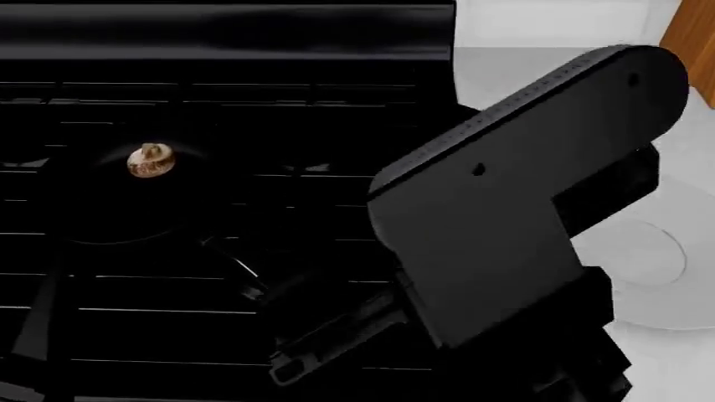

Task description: Pick up the pan and dump the vegetables in it onto the plate. Then return the pan to the stove.

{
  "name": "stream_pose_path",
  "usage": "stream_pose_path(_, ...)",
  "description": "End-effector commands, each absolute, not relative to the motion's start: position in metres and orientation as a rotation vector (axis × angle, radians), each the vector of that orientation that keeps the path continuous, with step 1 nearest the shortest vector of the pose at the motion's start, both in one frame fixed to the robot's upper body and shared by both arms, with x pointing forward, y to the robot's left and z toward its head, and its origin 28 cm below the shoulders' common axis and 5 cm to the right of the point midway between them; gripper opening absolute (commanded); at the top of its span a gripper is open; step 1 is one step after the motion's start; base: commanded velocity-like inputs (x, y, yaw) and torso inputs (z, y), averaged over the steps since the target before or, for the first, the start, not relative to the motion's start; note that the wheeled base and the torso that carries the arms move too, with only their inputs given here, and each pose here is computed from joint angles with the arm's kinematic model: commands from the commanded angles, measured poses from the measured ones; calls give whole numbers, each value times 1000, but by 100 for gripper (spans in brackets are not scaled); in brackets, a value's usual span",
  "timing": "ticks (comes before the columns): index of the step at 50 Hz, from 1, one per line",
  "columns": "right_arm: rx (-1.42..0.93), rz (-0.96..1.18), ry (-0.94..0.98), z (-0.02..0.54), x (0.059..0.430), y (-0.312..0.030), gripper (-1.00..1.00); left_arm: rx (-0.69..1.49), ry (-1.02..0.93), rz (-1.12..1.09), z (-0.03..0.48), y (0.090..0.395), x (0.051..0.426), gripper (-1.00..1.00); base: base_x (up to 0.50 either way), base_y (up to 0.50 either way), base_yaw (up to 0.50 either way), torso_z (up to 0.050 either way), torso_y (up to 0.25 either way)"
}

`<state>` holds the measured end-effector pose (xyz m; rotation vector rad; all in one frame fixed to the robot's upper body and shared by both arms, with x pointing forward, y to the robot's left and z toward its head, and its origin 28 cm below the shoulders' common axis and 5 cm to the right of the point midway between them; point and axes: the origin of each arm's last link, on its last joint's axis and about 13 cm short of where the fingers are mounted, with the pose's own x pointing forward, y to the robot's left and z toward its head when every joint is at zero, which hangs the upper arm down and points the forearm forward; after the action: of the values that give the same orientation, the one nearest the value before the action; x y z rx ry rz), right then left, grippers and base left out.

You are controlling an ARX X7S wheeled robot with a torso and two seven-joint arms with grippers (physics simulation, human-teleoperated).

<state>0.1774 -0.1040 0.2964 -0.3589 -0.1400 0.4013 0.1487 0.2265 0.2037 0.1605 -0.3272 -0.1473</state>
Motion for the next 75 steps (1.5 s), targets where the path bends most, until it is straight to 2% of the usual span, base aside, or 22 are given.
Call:
stream_pose_path(1,-346,544,-18,320,198,-98,100,156,-304,-140,203,226,145,100,0,0,0,0,0)
stream_pose_path(14,-348,666,139,314,228,-81,100,153,-305,-135,199,227,146,100,0,0,0,0,0)
stream_pose_path(34,-282,794,234,289,240,-65,100,159,-296,-137,200,226,148,100,0,0,0,0,0)
stream_pose_path(50,-274,809,265,284,267,-59,100,165,-293,-129,200,229,139,100,0,0,0,0,0)
stream_pose_path(75,-191,836,412,240,307,-50,100,165,-291,-134,199,229,139,100,0,0,0,0,0)
